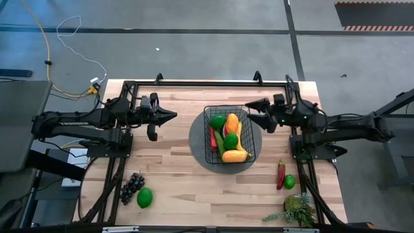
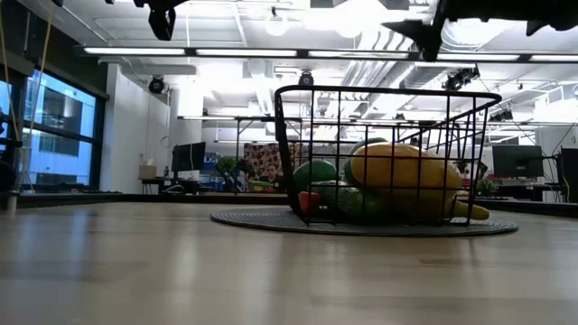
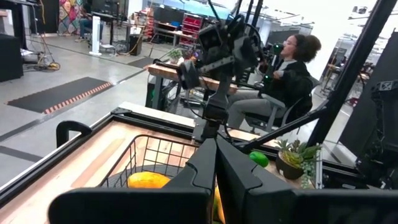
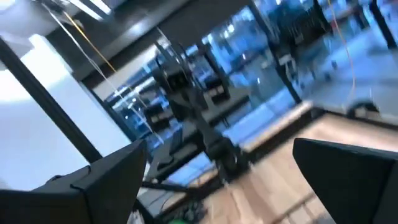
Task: Build produce basket
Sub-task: Put the black grapes into the black wire basket
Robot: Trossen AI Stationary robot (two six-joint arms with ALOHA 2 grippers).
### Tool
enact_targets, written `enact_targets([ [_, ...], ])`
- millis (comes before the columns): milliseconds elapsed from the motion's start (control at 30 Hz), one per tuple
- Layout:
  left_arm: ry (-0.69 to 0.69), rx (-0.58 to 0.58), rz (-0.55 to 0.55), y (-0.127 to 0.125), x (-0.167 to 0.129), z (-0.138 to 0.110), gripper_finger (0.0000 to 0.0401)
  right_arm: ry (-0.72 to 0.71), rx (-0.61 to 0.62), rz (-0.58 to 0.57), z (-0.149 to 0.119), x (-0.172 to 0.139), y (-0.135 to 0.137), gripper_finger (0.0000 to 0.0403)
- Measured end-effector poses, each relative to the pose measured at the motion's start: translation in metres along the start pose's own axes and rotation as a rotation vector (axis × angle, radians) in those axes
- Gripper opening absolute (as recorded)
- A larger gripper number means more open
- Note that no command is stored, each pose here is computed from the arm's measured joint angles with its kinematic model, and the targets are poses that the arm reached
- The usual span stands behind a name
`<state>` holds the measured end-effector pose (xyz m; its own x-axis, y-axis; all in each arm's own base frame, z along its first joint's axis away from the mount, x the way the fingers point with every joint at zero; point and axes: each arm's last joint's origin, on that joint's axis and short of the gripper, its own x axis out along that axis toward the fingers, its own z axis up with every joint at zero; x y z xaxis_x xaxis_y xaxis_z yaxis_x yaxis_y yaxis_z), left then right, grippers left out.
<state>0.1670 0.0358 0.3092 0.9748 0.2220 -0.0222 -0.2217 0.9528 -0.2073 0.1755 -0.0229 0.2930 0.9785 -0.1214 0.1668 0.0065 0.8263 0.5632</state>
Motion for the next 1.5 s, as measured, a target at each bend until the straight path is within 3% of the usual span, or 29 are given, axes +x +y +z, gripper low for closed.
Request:
enact_targets([
  [133, 0.0, 0.0, 0.0, 0.0, 0.0, 0.0, 0.0, -0.047, -0.103, 0.01, 0.004, 0.0, 0.002, 0.0383],
  [300, -0.007, -0.023, -0.007, 0.0, 0.0, 0.001, 0.0, -0.032, -0.339, -0.048, 0.002, 0.0, -0.001, 0.0383],
  [500, -0.005, -0.068, -0.084, -0.003, 0.0, 0.002, 0.0, 0.005, -0.412, -0.064, -0.002, 0.001, -0.003, 0.0382],
  [667, -0.004, -0.068, -0.087, -0.003, 0.0, 0.002, 0.0, 0.051, -0.408, -0.084, -0.006, 0.001, -0.006, 0.0363],
  [833, -0.004, -0.068, -0.087, -0.003, 0.0, 0.002, 0.0, 0.076, -0.409, -0.071, -0.008, 0.001, -0.007, 0.0312],
  [1100, -0.004, -0.068, -0.085, -0.003, 0.0, 0.002, 0.0, 0.11, -0.407, -0.051, -0.01, 0.001, -0.007, 0.0197],
  [1500, -0.004, -0.068, -0.082, -0.003, 0.0, 0.002, 0.0, 0.128, -0.429, -0.01, -0.011, 0.001, -0.006, 0.009],
])
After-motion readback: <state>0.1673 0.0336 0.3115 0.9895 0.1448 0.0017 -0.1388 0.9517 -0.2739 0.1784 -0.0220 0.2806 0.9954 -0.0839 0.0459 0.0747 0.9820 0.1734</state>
